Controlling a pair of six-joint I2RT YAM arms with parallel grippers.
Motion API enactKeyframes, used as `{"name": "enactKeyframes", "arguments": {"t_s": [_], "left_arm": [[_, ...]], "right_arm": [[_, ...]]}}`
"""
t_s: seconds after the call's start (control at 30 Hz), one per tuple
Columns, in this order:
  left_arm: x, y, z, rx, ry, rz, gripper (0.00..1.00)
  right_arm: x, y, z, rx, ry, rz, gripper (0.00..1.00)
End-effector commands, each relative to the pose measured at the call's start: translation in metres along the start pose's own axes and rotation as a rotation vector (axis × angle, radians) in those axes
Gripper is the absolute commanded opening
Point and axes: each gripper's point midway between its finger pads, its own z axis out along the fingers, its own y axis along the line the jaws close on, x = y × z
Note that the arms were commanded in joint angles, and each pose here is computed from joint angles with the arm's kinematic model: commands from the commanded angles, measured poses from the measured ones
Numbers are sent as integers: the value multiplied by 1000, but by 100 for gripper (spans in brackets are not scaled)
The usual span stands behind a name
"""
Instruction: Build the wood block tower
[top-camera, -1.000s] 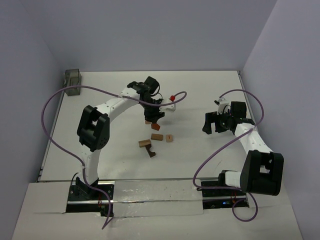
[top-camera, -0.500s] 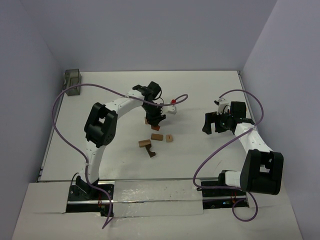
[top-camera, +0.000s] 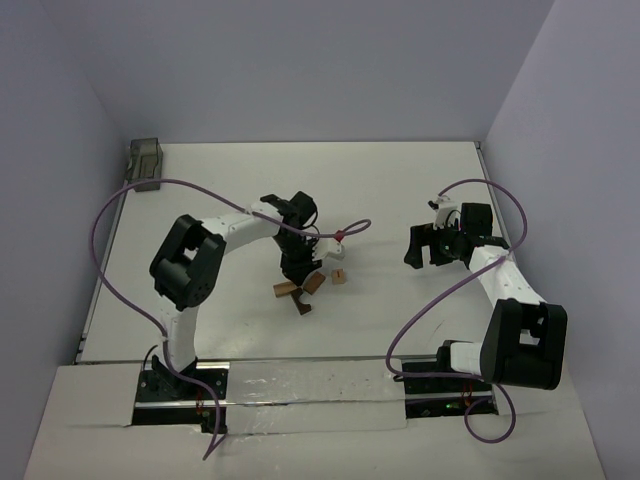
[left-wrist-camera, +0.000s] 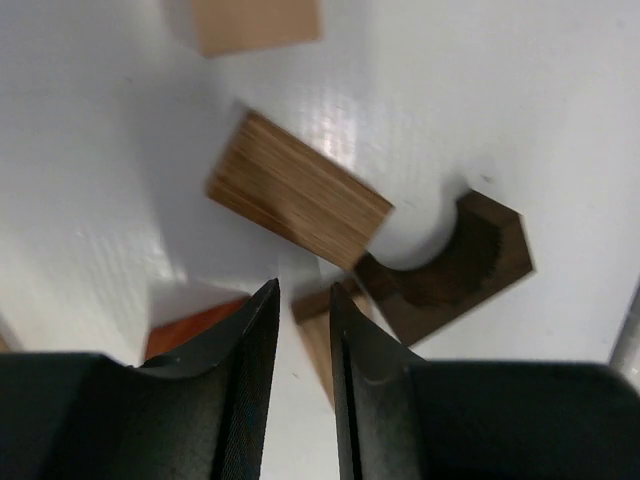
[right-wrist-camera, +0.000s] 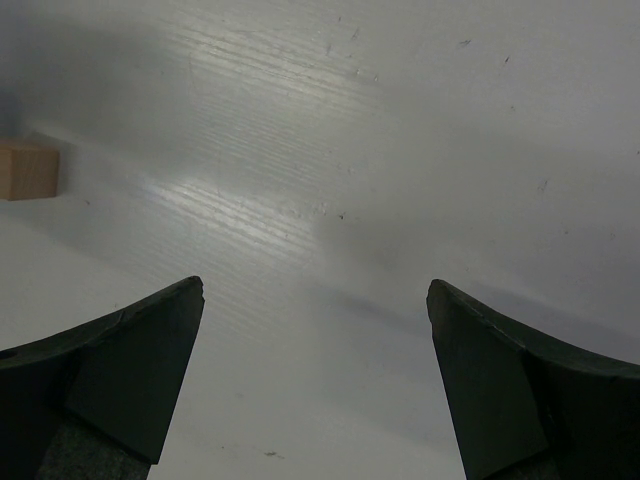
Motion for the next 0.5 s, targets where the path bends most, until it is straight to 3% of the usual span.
{"name": "enactKeyframes", "arguments": {"t_s": [0.0,0.17,0.27,0.47], "left_arm": [[-23,0,-27,-87,-78,35,38],[-60,15,-61,-195,-149,33,54],[-85,14,-71,-222,-201,31,58],[-105,-5,-45,-237,-170,70,63]], "right_arm": [[-23,3,-4,-15,-43,-16,100],[-23,3,-4,-15,-45,-7,100],[-24,1,-3,-6,-51,0,100],[-25,-7,-3,43,-55,17,100]]}}
